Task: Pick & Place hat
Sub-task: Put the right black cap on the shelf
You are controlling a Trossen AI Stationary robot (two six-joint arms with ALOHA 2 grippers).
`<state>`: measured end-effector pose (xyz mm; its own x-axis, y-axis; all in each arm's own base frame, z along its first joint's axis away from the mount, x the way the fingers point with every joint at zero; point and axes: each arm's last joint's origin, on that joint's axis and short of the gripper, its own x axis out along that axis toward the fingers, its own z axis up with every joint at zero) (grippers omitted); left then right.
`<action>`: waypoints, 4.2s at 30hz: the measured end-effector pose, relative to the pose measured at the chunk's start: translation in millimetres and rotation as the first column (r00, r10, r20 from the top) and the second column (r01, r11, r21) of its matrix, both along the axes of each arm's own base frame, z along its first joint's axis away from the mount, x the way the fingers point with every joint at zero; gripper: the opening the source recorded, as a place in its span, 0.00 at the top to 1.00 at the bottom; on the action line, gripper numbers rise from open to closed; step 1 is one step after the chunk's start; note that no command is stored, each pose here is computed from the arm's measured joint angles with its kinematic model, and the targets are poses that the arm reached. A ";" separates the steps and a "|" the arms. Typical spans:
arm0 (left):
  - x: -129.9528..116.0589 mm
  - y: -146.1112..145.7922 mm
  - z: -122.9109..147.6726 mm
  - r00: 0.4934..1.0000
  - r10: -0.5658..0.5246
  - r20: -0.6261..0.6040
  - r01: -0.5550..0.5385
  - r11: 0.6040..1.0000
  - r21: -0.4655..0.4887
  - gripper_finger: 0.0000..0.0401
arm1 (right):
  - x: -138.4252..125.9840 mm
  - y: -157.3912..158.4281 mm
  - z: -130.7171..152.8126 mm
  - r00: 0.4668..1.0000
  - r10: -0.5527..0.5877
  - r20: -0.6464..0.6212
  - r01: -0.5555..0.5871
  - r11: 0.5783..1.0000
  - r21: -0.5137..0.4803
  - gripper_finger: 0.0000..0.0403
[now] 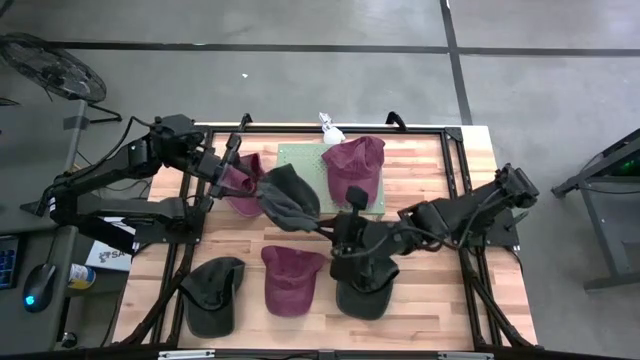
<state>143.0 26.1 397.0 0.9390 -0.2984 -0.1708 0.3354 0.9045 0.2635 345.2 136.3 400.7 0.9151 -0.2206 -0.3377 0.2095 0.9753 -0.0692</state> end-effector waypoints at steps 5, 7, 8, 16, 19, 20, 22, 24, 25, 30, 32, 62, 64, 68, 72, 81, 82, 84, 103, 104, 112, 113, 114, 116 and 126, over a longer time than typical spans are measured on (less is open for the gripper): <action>-2.5 -0.9 -0.6 1.000 -0.007 -0.008 0.007 1.000 -0.002 0.54 | 5.4 -10.0 1.2 1.000 0.023 0.007 -0.023 0.999 0.023 0.96; -1.5 -0.6 -1.0 1.000 -0.007 -0.011 0.007 1.000 -0.002 0.54 | 7.8 -15.2 1.5 0.999 0.031 0.008 -0.031 0.999 0.034 0.96; 0.0 -0.2 -1.3 1.000 -0.007 -0.013 0.007 1.000 -0.001 0.54 | 8.8 -17.8 1.5 0.999 0.031 0.007 -0.031 0.999 0.038 0.96; 5.6 2.0 -4.2 0.999 0.010 -0.036 -0.010 1.000 -0.006 0.56 | 12.2 -27.2 1.3 0.999 0.033 0.001 -0.033 0.999 0.039 0.96; 5.8 3.1 -4.4 0.998 0.049 -0.038 -0.049 0.999 0.003 0.62 | 13.1 -29.8 1.2 1.000 0.028 -0.001 -0.028 0.999 0.029 0.96; 6.0 3.3 -4.5 0.998 0.054 -0.039 -0.054 0.999 0.004 0.66 | 13.5 -31.5 1.1 1.000 0.025 -0.002 -0.025 0.999 0.026 0.96; 6.1 3.5 -4.5 0.997 0.059 -0.039 -0.059 0.998 0.005 0.74 | 14.3 -34.4 1.1 1.000 0.019 -0.005 -0.019 1.000 0.019 0.96; 6.0 3.4 -4.5 0.998 0.058 -0.039 -0.058 0.998 0.007 0.85 | 15.1 -37.9 0.6 1.000 0.015 -0.013 -0.015 1.000 0.010 0.96; 5.9 3.4 -4.5 0.998 0.057 -0.038 -0.057 0.998 0.008 0.91 | 15.6 -39.9 0.2 1.000 0.013 -0.017 -0.013 1.000 0.008 0.96; 6.8 3.7 -5.6 0.997 0.058 -0.048 -0.058 0.998 0.009 0.96 | 17.3 -48.5 -0.9 1.000 -0.005 -0.030 0.005 1.000 0.007 0.96; 7.8 4.2 -6.2 0.996 0.067 -0.055 -0.067 0.998 0.003 0.98 | 17.8 -50.7 -0.9 0.999 -0.012 -0.030 0.012 1.000 0.006 0.93; 49.8 27.8 -18.6 0.855 0.465 -0.229 -0.517 0.795 -0.316 1.00 | -13.4 -67.2 -1.8 0.916 -0.382 -0.124 0.351 0.911 -0.215 0.63; 54.0 29.7 -22.5 0.841 0.481 -0.248 -0.539 0.788 -0.298 1.00 | -18.0 -67.8 -0.4 0.914 -0.384 -0.135 0.352 0.912 -0.209 0.63; 61.0 33.6 -27.6 0.806 0.531 -0.264 -0.589 0.764 -0.264 1.00 | -28.1 -69.7 2.9 0.903 -0.405 -0.147 0.372 0.905 -0.209 0.63; 65.6 37.6 -30.5 0.756 0.599 -0.263 -0.652 0.720 -0.236 1.00 | -34.1 -71.1 2.5 0.893 -0.418 -0.168 0.383 0.901 -0.205 0.63; 69.1 40.2 -34.7 0.716 0.637 -0.285 -0.696 0.683 -0.222 1.00 | -36.7 -71.8 0.1 0.883 -0.429 -0.189 0.394 0.898 -0.197 0.64; 70.3 40.5 -35.9 0.714 0.637 -0.293 -0.698 0.682 -0.219 1.00 | -36.7 -71.8 0.1 0.883 -0.429 -0.189 0.394 0.898 -0.197 0.64; 72.4 41.3 -40.8 0.701 0.636 -0.324 -0.707 0.677 -0.202 1.00 | -36.7 -71.8 0.1 0.883 -0.429 -0.189 0.394 0.898 -0.196 0.64; 85.0 46.9 -34.4 0.684 0.691 -0.232 -0.727 0.624 -0.286 1.00 | -36.8 -71.5 -0.4 0.887 -0.416 -0.199 0.383 0.905 -0.185 0.65; 85.9 47.5 -34.9 0.678 0.698 -0.232 -0.733 0.618 -0.284 1.00 | -36.7 -71.4 -0.5 0.888 -0.413 -0.201 0.380 0.907 -0.183 0.65; 91.5 49.1 -40.6 0.674 0.692 -0.257 -0.738 0.618 -0.272 1.00 | -27.9 -68.3 -14.3 0.879 -0.394 -0.269 0.345 0.914 -0.211 0.65; 92.4 49.3 -41.0 0.674 0.692 -0.258 -0.738 0.618 -0.272 1.00 | -26.0 -67.9 -17.6 0.873 -0.397 -0.282 0.343 0.912 -0.223 0.65; 92.6 49.4 -42.1 0.672 0.692 -0.265 -0.740 0.617 -0.267 1.00 | -23.8 -68.1 -20.7 0.867 -0.407 -0.289 0.347 0.907 -0.238 0.65; 93.9 50.0 -43.1 0.667 0.696 -0.265 -0.745 0.613 -0.264 1.00 | -21.5 -68.0 -24.5 0.855 -0.429 -0.291 0.358 0.895 -0.268 0.65; 106.6 55.5 -48.2 0.624 0.734 -0.268 -0.776 0.542 -0.321 1.00 | -15.8 -67.3 -29.9 0.842 -0.466 -0.271 0.391 0.874 -0.288 0.65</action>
